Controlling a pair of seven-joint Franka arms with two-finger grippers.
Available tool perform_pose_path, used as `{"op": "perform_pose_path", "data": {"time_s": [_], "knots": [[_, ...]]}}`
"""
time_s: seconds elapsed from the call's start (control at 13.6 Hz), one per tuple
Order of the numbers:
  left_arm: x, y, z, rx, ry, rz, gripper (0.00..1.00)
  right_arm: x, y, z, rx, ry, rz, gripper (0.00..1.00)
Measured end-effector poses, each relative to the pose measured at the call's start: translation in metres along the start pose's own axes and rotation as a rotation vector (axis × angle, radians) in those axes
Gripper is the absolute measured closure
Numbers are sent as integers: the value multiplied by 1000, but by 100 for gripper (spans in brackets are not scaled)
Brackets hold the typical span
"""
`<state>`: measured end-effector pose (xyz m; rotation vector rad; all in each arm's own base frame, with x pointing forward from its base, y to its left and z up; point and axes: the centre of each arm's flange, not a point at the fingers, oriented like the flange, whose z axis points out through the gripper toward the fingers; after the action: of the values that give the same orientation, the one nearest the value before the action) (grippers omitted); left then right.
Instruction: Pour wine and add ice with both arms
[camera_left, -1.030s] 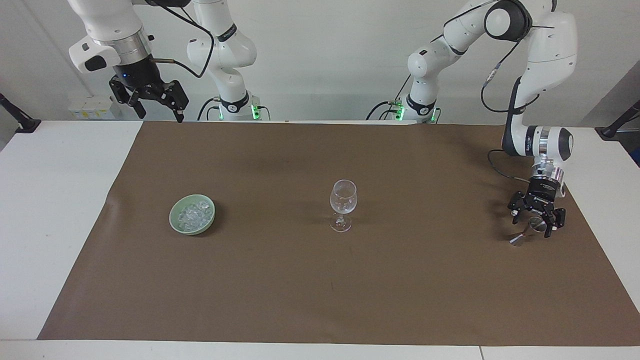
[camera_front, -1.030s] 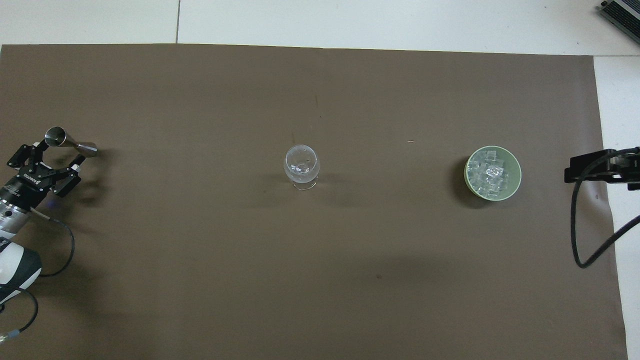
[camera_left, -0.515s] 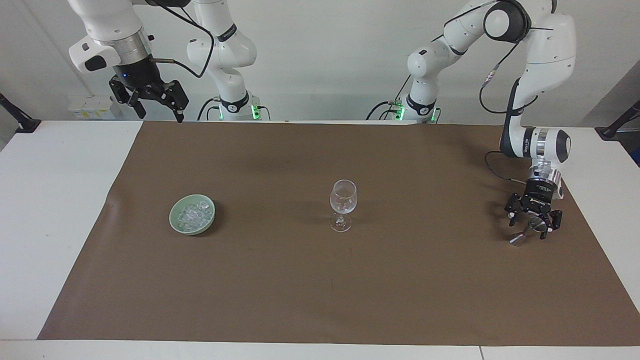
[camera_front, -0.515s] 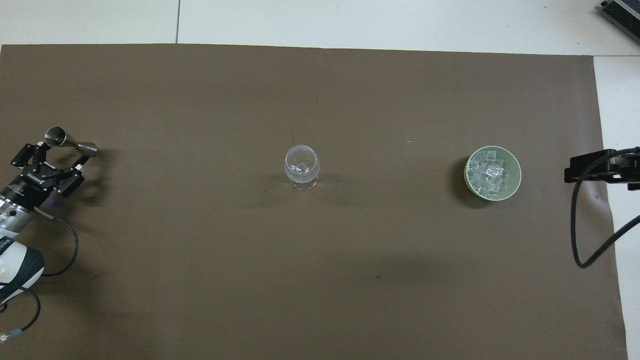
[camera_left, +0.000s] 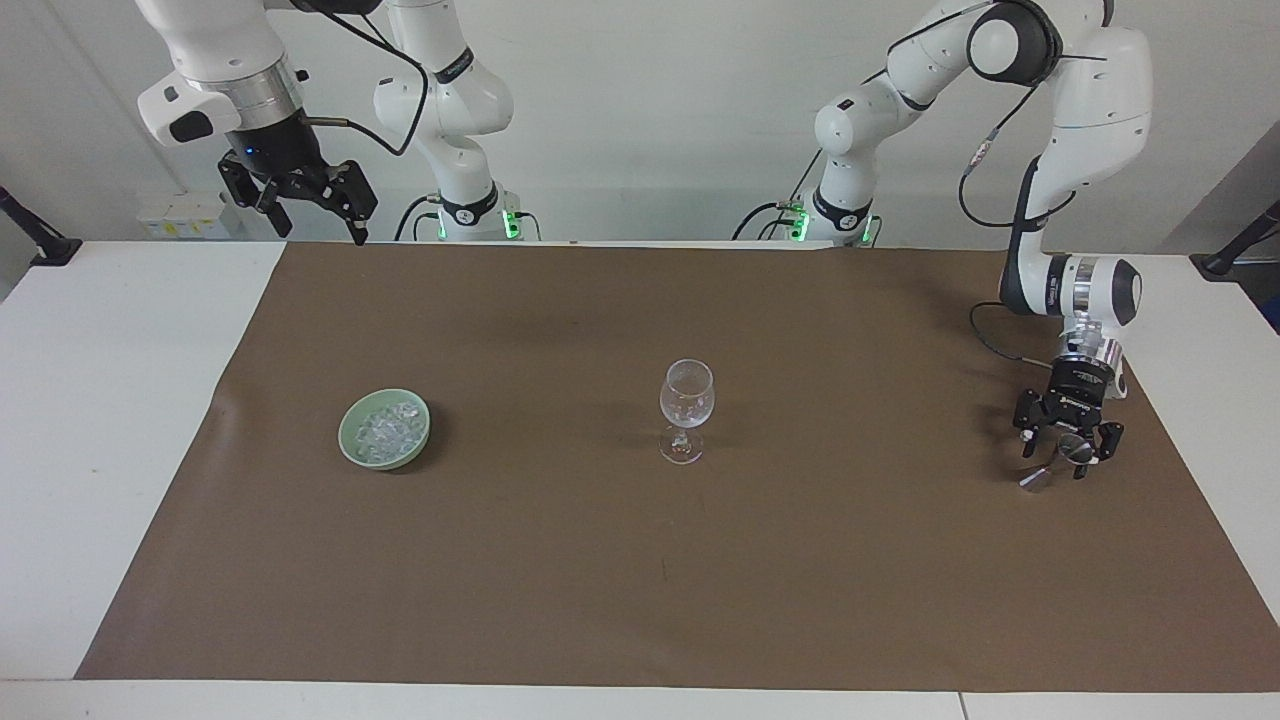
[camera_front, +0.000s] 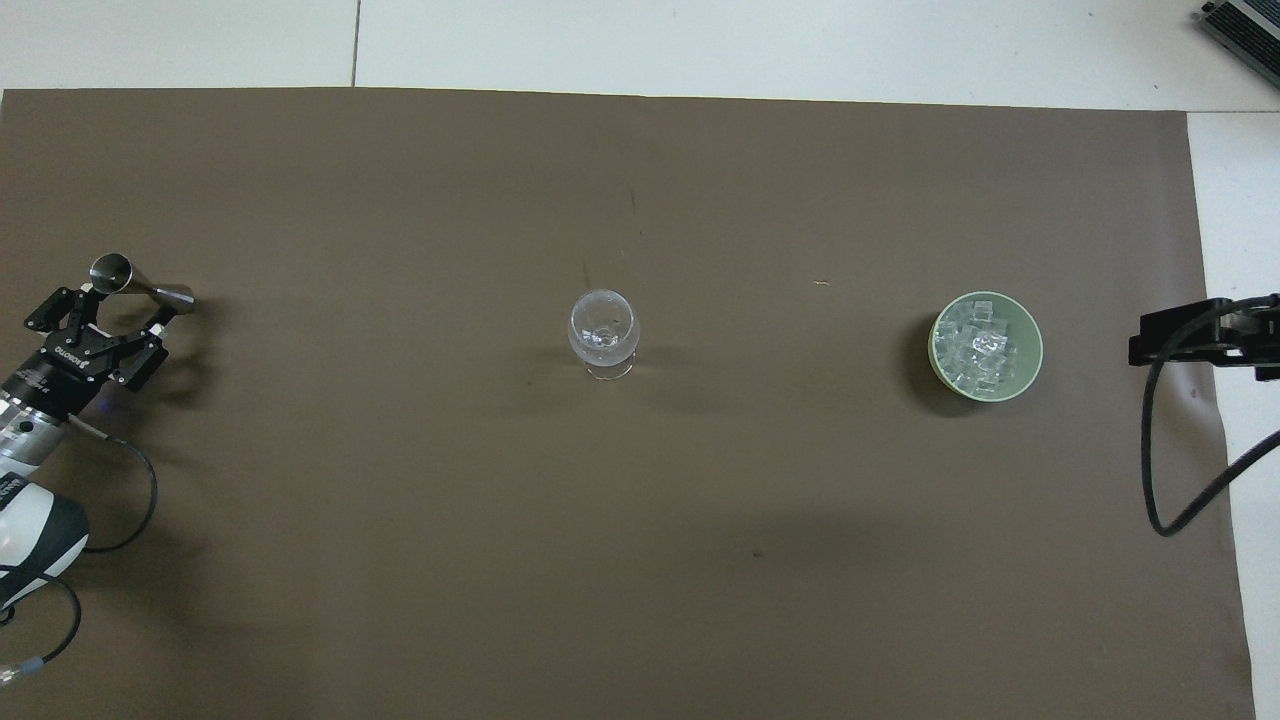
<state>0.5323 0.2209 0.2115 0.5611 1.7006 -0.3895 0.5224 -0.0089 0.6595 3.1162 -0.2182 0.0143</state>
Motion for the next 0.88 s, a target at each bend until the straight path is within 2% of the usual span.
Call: {"op": "perform_pose_path", "data": {"time_s": [0.88], "knots": [[0, -1, 1, 3, 0, 35, 42, 0, 0, 0, 0, 0, 0, 0]]}}
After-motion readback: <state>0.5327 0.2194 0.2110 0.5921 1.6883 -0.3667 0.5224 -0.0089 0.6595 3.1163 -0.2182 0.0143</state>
